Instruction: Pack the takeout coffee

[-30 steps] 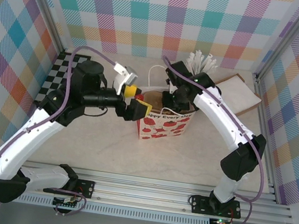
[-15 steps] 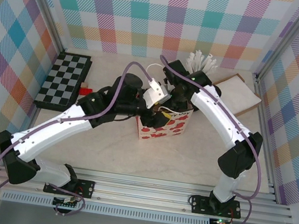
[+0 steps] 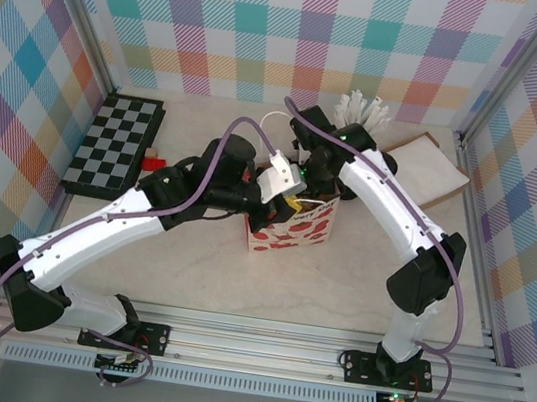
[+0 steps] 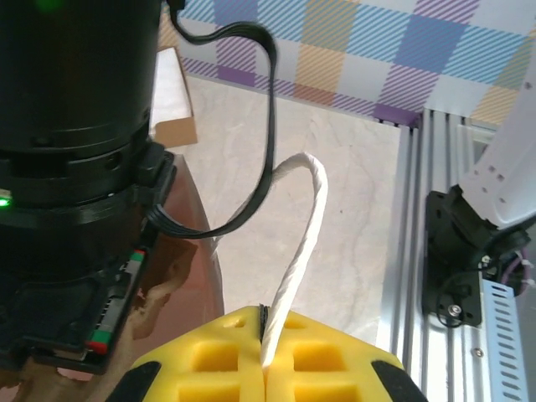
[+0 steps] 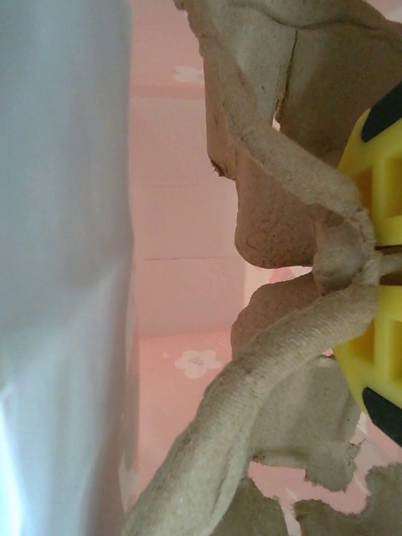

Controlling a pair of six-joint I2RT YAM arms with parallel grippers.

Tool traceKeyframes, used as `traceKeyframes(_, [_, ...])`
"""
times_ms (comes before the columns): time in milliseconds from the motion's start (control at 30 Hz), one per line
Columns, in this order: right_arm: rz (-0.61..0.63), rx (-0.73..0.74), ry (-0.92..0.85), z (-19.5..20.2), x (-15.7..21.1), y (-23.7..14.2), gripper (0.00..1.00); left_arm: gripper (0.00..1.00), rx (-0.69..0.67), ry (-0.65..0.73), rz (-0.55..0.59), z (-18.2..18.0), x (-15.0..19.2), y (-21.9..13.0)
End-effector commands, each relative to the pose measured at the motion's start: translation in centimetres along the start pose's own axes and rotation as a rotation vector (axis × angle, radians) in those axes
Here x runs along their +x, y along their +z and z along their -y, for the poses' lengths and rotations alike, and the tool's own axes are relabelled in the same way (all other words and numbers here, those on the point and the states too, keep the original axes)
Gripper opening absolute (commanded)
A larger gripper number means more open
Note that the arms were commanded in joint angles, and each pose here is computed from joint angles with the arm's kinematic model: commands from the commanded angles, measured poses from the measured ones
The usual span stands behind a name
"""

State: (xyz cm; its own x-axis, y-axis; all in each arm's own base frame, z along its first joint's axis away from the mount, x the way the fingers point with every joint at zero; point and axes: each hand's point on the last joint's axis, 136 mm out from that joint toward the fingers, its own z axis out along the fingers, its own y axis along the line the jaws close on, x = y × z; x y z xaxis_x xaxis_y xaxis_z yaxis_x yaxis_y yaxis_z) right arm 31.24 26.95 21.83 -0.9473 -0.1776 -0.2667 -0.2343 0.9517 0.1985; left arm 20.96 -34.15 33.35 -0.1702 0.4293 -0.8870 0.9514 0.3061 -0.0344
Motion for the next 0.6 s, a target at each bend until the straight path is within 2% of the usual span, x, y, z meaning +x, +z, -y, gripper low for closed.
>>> traceKeyframes(0, [-0.068,0.081,0.021,1.3,1.2,2.0,0.07,0.05,0.091,0.042,0.056,2.1,-1.6,-1.5])
traceKeyframes(267, [-0.123,0.118,0.017,1.7,1.9,3.6,0.06,0.07,0.117,0.023,0.057,2.0,-2.2,-0.3])
traceKeyframes(400, [-0.122,0.103,0.017,1.2,2.2,3.7,0.06,0.13,0.085,-0.012,0.048,1.2,-2.3,0.4])
traceKeyframes(500, [-0.097,0.047,0.007,0.0,2.2,2.8,0.06,0.29,0.024,-0.04,0.023,0.1,-2.0,0.4])
traceKeyframes(567, [-0.082,0.027,0.006,-0.2,2.3,1.9,0.06,0.48,-0.087,-0.084,0.026,-1.7,-1.8,-0.6])
